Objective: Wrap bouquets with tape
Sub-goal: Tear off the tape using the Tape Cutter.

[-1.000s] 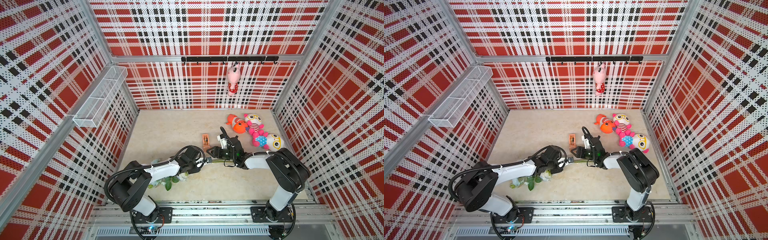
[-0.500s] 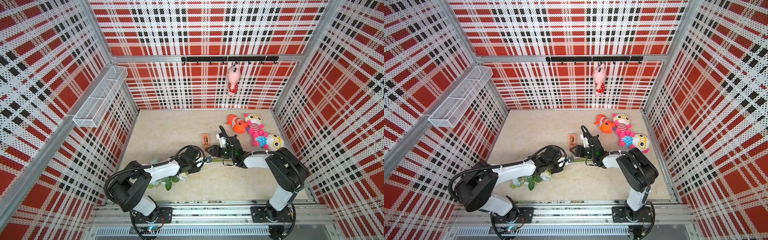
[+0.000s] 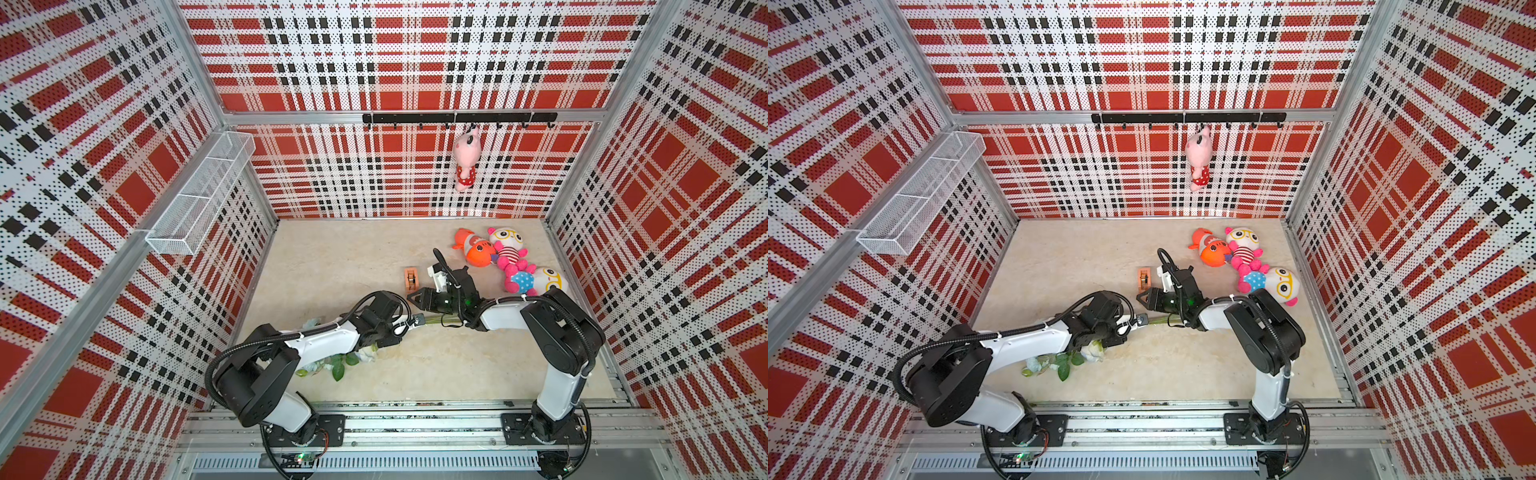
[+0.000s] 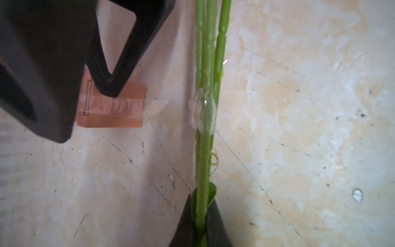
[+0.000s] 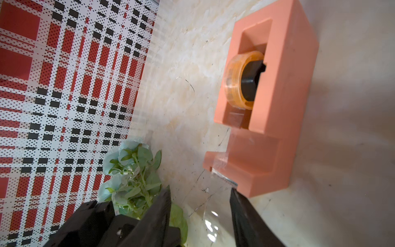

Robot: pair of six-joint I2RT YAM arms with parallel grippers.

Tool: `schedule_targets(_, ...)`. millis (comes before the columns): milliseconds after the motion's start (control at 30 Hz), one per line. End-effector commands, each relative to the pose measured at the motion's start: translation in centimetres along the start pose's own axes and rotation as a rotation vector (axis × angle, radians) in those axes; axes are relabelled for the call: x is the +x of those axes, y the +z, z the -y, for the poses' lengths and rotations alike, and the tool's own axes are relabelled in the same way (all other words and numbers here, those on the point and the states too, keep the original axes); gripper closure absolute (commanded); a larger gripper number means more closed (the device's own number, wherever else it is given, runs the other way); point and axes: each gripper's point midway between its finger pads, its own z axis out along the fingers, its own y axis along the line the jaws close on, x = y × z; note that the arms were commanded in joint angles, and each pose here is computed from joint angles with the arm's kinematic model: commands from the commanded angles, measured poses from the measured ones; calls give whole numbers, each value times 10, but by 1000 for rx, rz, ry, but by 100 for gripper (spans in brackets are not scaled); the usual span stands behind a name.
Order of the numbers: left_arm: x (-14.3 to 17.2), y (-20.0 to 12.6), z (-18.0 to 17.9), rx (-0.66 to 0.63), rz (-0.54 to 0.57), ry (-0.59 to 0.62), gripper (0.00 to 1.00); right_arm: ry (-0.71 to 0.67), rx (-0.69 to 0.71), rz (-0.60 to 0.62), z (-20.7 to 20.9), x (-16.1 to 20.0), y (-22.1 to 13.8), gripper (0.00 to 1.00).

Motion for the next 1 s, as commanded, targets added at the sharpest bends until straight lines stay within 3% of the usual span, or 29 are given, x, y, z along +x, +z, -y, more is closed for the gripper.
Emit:
schedule_targets(0, -11, -10, -3, -17, 46, 14, 100, -11, 12, 4, 3, 3, 2, 51)
schedule_targets(233, -11, -13, -3, -23, 52, 8, 100, 23, -25, -7, 3, 11, 4, 57)
schedule_targets(367, -9, -12, -3, -23, 45, 6, 100, 19, -26, -1, 2, 8, 5, 65)
schedule_targets(700, -5, -10, -6, -32, 22, 1, 100, 48, -27, -8, 10, 14, 9, 99)
schedule_targets(967, -4, -8, -9, -43, 11, -4, 100, 61, 10, -16, 28, 24, 12, 100)
